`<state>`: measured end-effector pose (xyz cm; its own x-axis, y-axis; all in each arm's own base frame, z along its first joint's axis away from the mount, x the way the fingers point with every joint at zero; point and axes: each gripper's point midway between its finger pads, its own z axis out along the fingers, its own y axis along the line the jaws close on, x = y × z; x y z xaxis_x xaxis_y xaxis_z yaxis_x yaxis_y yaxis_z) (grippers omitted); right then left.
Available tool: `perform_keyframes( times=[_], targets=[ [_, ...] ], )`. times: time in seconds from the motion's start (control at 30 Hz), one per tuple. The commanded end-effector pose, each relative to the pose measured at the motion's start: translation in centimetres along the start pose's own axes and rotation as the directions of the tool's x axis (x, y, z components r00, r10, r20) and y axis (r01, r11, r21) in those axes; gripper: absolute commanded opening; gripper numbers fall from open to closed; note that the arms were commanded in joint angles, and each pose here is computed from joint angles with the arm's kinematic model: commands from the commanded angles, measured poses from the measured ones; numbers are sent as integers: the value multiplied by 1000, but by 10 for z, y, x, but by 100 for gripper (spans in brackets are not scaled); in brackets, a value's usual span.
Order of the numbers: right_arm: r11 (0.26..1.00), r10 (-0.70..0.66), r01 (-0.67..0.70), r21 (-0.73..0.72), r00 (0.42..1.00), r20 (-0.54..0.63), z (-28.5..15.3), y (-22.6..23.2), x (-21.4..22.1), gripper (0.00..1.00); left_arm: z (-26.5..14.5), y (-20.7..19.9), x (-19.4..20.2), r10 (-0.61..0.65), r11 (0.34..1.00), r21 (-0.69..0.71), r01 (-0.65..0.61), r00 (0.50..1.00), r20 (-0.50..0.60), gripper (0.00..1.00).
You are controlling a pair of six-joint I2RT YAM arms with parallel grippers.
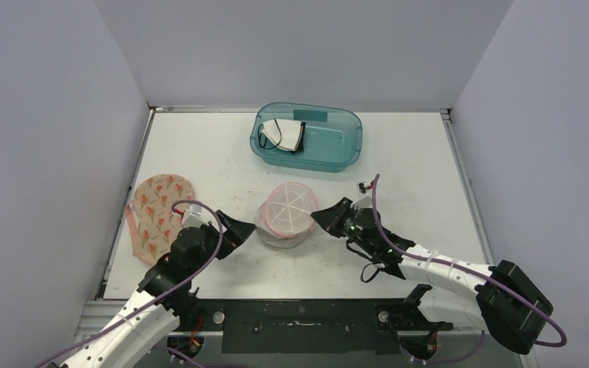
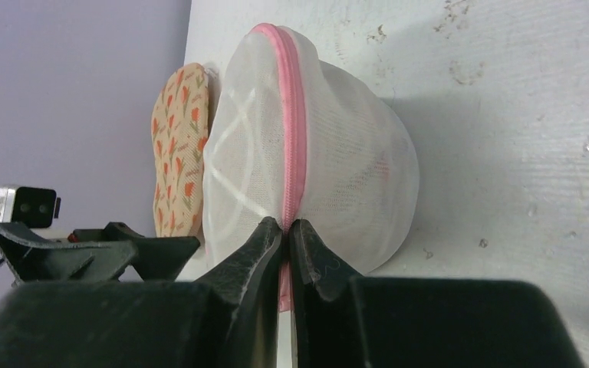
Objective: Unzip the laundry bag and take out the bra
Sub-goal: Adjust the laundry bag at the center of the board.
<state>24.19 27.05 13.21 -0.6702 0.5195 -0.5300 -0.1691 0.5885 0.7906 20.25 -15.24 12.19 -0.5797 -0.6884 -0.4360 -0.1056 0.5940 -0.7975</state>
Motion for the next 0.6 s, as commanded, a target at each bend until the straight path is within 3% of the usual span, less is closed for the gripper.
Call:
perform_keyframes(
  times=[0.0,0.33,0.57],
  targets=[
    [991,126,-132,12,969,213,-18,10,-34,5,-7,-40,-11,-67,991,124,56,994,91,90],
    [956,270,-293,11,894,359,-42,7,-50,5,4,-85,26,-13,985,174,0,997,71,90],
    [949,276,-312,49,894,352,-37,-7,-38,5,13,-98,41,-12,982,187,2,999,48,90]
  ],
)
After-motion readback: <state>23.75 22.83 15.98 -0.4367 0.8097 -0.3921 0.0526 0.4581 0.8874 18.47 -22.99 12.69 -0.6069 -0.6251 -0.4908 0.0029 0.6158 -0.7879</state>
